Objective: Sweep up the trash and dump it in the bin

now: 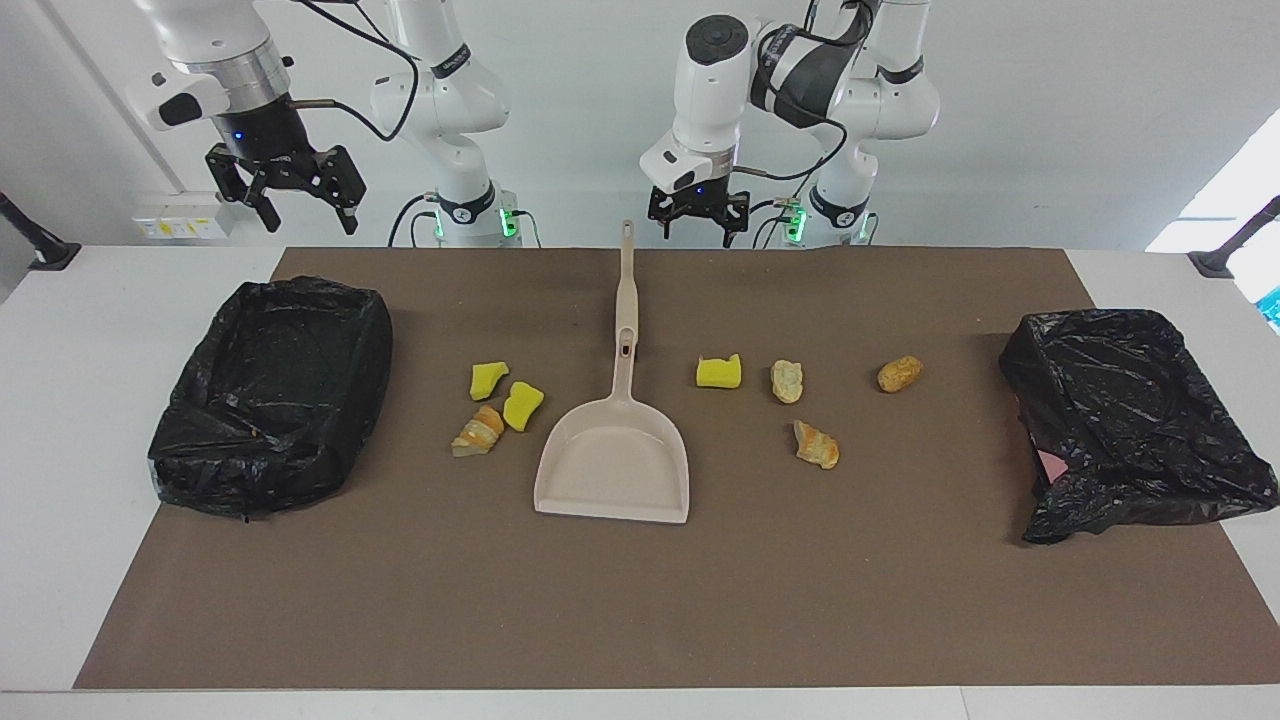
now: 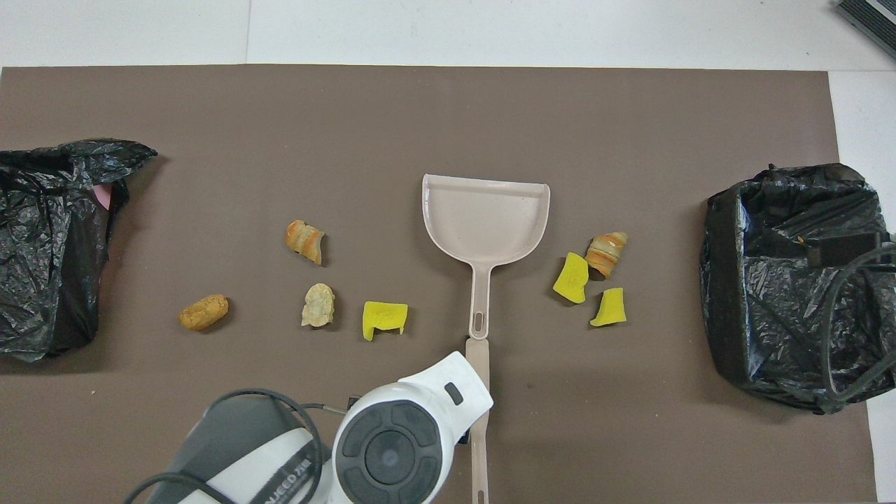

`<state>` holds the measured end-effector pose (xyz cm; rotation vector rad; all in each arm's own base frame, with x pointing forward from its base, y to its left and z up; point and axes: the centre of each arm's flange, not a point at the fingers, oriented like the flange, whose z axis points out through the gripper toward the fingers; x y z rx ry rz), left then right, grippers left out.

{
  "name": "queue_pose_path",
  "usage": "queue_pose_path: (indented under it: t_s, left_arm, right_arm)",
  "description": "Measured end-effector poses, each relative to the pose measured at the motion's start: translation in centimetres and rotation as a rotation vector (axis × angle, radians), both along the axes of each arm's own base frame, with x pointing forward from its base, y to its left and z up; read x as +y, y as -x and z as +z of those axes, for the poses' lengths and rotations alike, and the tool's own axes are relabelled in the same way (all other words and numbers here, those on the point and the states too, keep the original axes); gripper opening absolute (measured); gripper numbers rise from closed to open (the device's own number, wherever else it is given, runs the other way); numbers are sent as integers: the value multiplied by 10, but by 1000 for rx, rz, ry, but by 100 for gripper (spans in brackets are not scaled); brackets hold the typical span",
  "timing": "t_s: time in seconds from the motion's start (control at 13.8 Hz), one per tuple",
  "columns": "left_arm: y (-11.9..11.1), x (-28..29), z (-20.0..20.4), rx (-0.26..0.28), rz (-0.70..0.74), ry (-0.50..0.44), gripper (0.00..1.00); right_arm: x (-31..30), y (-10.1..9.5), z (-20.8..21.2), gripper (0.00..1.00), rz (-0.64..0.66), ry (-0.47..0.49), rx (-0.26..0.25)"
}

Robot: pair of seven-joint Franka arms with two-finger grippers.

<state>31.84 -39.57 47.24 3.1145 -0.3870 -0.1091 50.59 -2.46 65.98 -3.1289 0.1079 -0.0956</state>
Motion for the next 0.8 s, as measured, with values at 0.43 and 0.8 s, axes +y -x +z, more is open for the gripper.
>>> queue_pose_path:
  t_s: [0.43,0.8]
  left_arm:
    - [33,-37,-65,0,14,60,100]
    - [38,-46,-92,53,-5,77,100]
  right_arm:
    - [0,0,-1,100,1,0,4]
    - [0,0,-2,100,1,0,5]
